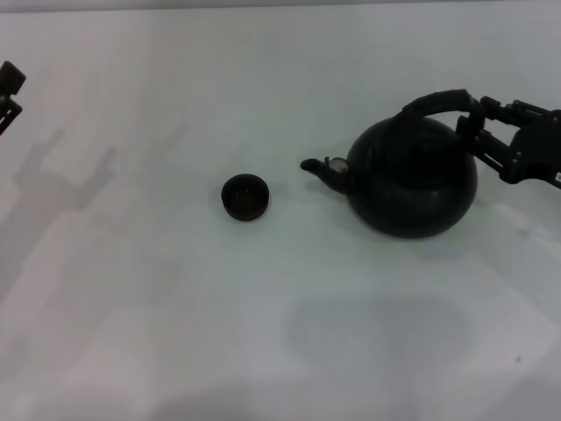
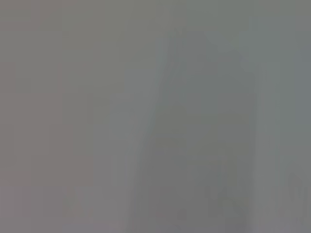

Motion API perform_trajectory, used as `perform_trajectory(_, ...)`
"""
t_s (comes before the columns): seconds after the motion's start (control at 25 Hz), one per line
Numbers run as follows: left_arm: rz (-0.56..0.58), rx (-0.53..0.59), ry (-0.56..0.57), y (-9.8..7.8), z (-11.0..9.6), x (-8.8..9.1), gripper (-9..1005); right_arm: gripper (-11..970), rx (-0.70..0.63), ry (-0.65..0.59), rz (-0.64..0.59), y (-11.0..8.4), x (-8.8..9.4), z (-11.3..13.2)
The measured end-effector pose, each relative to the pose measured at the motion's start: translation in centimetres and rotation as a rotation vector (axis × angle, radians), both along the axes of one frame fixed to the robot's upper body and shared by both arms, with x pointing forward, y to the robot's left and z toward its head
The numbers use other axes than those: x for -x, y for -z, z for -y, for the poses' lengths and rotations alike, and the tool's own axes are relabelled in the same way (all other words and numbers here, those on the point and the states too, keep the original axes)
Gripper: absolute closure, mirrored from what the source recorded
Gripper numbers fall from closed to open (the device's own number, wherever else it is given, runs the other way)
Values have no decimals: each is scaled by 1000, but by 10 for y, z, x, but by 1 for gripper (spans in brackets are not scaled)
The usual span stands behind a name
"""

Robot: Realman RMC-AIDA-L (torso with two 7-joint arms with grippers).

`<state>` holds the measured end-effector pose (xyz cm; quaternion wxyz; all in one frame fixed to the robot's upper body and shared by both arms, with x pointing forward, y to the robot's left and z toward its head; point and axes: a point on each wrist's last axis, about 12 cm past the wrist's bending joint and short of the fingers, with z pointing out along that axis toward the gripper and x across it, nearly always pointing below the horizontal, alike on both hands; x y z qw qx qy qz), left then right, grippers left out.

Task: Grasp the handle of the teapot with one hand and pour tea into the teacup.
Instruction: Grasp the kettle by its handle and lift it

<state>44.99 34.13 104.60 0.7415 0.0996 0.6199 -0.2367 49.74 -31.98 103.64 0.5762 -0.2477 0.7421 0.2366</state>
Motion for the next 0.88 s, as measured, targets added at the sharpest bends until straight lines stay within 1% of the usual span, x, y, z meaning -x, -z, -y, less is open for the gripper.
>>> perform_trajectory(0.2,7,4,12,-1,2,-2,118,523,0,14,-3,1,2,3)
perform_trajectory(0.44,11,7,17,-2,3,-3,117,581,0,13,-5,1,3,3)
perform_trajectory(0.76,10,10,15,-2,3,-2,117,658,5,6,22,1,8,3)
perform_trajectory(0.88,10,11,13,-2,3,-2,117,736,-4,-1,32,0,8,1)
